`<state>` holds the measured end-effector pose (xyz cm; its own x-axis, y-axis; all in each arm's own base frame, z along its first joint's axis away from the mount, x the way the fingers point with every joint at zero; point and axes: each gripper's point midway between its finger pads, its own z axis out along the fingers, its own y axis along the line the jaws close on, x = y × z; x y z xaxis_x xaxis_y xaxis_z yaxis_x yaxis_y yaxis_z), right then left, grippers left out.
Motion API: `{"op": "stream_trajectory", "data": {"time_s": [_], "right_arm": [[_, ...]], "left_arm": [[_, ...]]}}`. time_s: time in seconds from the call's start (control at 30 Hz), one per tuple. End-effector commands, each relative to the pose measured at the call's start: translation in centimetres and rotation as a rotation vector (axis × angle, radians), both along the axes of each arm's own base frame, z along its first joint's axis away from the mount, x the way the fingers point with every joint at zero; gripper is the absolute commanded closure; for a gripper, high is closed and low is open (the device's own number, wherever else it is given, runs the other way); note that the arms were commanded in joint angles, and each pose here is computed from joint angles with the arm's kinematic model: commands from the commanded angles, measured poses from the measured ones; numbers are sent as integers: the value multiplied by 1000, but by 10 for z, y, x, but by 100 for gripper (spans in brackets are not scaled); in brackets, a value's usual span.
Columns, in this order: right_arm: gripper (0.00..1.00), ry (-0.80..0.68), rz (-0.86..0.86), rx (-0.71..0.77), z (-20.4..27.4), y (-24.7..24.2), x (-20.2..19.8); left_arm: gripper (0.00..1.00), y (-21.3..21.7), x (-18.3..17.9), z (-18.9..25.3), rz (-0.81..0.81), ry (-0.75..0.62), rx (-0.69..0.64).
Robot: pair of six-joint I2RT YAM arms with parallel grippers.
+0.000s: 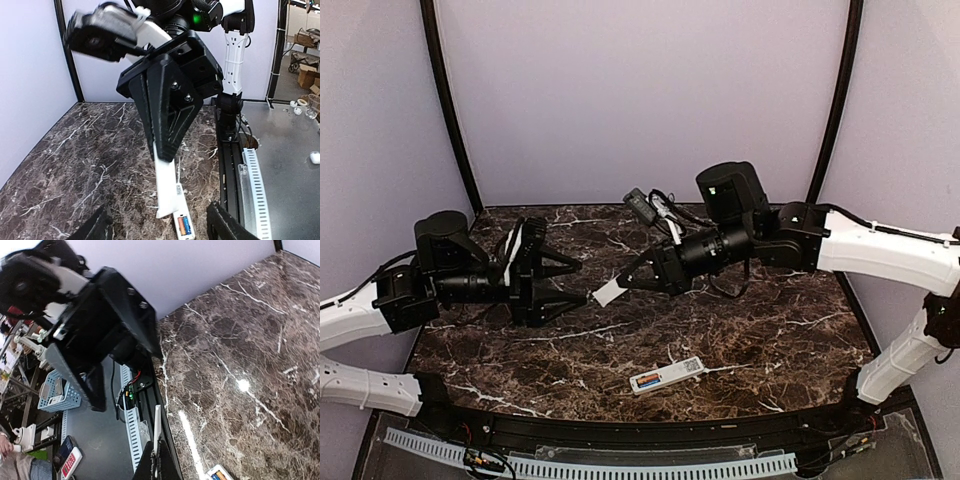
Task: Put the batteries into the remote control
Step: Pass from the left arm to the right, then pass from the right arm to the left
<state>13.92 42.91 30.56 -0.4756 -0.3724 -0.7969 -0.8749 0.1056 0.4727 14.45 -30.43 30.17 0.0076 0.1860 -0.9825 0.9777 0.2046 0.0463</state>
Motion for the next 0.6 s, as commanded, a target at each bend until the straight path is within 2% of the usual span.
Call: {"op": "stream_trajectory", "data": {"time_s": [0.0,0.1,0.4,0.53,0.57], "right_arm": [[100,239,-316,-44,-22,-5,39],[100,310,-366,-1,-25,-6,42],[100,386,-346,11,-54,4,39],[100,384,-317,54,-48,7,37],[100,389,-310,57,-49,7,36]], "left_arm": [[36,3,2,-6,60,-185,131],[36,-3,11,-13,117,-275,210],[34,-33,17,-51,108,-305,345],[35,-29,24,-52,167,-318,305],[36,-31,25,-44,181,-336,257]]}}
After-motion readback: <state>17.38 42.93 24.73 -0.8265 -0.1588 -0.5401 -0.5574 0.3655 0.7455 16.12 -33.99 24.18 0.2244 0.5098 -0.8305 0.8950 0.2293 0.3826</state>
